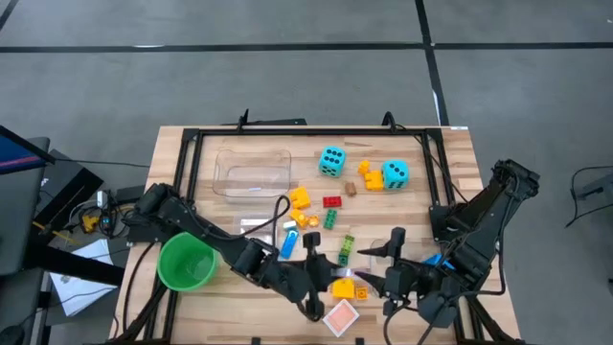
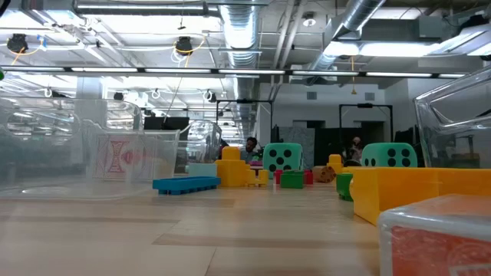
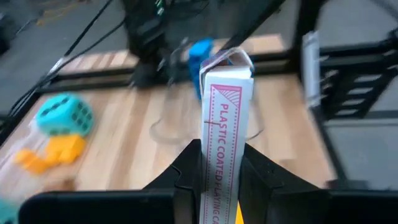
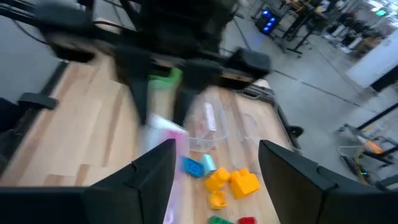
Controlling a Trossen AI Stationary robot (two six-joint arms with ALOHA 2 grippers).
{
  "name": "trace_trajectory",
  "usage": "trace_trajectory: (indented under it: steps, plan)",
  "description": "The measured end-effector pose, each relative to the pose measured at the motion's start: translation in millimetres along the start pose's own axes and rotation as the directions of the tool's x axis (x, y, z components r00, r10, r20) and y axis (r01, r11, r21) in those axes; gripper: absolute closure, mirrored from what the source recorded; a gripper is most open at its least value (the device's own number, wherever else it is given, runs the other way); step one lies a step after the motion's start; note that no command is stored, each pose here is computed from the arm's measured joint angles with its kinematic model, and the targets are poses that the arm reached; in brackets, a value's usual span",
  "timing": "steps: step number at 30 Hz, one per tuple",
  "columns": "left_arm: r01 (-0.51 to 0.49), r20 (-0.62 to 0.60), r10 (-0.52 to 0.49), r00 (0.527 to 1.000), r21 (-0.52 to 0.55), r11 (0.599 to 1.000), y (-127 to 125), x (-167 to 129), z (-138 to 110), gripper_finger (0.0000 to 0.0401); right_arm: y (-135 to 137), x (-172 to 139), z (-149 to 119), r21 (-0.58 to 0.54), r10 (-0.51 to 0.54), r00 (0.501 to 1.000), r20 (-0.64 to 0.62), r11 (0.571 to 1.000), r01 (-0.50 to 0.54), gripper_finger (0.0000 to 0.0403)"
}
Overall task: Pick & Place Toys
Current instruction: Put the pink playing card box into the bottom left transparent bin
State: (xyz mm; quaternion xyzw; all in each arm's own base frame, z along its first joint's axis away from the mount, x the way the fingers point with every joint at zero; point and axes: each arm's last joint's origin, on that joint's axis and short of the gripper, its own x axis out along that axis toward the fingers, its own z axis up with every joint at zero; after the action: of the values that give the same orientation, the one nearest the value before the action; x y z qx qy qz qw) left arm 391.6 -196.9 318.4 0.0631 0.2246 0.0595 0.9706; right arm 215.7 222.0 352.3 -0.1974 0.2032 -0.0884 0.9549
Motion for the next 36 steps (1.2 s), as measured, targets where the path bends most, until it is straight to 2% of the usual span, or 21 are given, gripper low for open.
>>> trace_trajectory:
  steps: [3,7,11,14,18,22,26,28,33,36]
  plan:
    - [-0.078,-0.080,0.080,0.994,0.028,0.997,5.7,0.7,-9.5,0.0346,0.3,-0.4,-0.1,-0.001,0.002,1.000,0.000,1.000,-0.002,0.0181]
    - [-0.158,-0.234,0.167,0.958,0.057,0.986,15.8,-2.7,-26.7,0.0346,0.1,0.1,-0.1,-0.001,0.000,1.000,0.000,1.000,0.000,0.0181]
    - [-0.210,-0.380,0.229,0.896,0.091,0.974,28.2,-13.6,-40.2,0.0346,0.3,-0.2,-0.2,-0.002,0.000,1.000,0.000,1.000,0.000,0.0181]
    - [-0.214,-0.490,0.259,0.832,0.147,0.966,35.8,-27.1,-49.2,0.0346,0.1,-0.2,-0.3,-0.003,-0.003,1.000,0.000,1.000,0.003,0.0181]
    - [-0.187,-0.604,0.238,0.761,0.147,0.971,44.9,-50.1,-52.1,0.0346,-0.2,0.1,-0.4,-0.004,-0.008,1.000,-0.001,1.000,0.008,0.0181]
    - [-0.129,-0.683,0.143,0.716,0.072,0.989,50.1,-62.7,-50.7,0.0346,0.0,-0.2,-0.4,-0.005,-0.007,1.000,-0.001,1.000,0.007,0.0181]
    - [-0.106,-0.719,0.120,0.685,0.065,0.992,52.0,-67.1,-53.2,0.0346,-0.1,-0.1,-0.4,-0.005,-0.007,1.000,-0.001,1.000,0.007,0.0181]
    - [-0.102,-0.739,0.126,0.662,0.077,0.992,52.6,-66.2,-62.6,0.0346,-0.2,0.1,-0.5,-0.005,-0.008,1.000,-0.002,1.000,0.008,0.0181]
    - [-0.119,-0.814,0.155,0.559,0.107,0.987,59.8,-63.2,-100.9,0.0346,0.0,0.0,-0.7,-0.008,-0.008,1.000,-0.003,1.000,0.008,0.0181]
    - [-0.115,-0.816,0.149,0.558,0.101,0.988,62.6,-63.2,-120.3,0.0346,-0.5,0.6,-0.7,-0.007,-0.010,1.000,-0.004,1.000,0.010,0.0181]
